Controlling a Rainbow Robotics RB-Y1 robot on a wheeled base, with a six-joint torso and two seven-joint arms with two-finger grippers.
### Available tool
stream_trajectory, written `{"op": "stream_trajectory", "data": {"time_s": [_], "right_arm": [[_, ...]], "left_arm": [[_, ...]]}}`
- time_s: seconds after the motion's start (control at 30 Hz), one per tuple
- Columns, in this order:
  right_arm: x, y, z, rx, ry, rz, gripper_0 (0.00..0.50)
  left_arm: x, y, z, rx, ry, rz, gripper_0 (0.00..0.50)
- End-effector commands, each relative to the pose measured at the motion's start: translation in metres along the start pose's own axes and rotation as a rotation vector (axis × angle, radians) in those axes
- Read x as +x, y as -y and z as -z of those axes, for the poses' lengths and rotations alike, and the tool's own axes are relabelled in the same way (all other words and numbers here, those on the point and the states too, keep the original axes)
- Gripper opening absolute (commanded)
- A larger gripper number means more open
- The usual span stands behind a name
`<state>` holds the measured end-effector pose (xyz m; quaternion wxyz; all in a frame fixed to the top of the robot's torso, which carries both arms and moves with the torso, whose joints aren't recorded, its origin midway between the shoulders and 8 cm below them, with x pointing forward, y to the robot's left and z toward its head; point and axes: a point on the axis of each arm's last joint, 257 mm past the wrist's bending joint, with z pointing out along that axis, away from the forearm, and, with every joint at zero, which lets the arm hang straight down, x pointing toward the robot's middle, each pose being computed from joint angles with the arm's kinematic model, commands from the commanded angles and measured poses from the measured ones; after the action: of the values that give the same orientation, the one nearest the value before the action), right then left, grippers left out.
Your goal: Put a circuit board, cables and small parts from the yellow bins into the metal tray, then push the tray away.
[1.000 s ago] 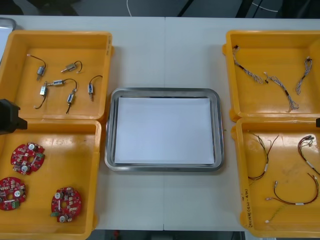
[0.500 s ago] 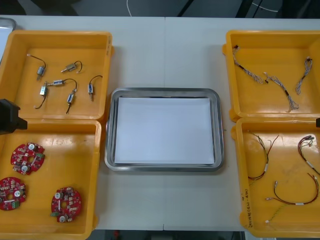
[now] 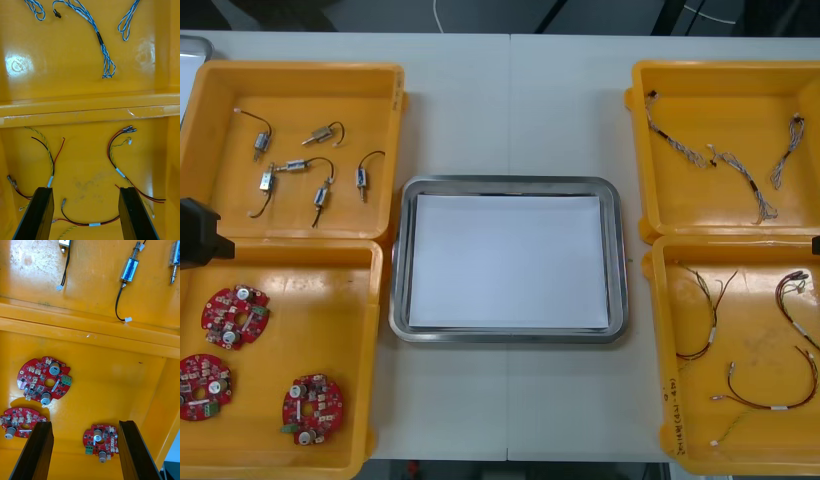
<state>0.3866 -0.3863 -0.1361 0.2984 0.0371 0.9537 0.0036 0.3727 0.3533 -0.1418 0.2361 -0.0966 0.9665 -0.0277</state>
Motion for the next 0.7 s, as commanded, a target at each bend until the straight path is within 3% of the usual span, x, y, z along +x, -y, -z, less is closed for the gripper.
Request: {"op": "stream_trajectory", "data": {"time_s": [0.03,0.7], "right_arm": [[-0.0045,0.0132,0.0131,0.047,0.023,0.003,0.500],[-0.0045,0.0132,0.0131,0.047,0.023,0.003,0.500]], "left_arm": [[-0.0043,-0.0135,0.0131,-0.042,0.025,-0.089,0.500],[-0.0043,-0.0135,0.0131,-0.042,0.025,-0.089,0.500]]}}
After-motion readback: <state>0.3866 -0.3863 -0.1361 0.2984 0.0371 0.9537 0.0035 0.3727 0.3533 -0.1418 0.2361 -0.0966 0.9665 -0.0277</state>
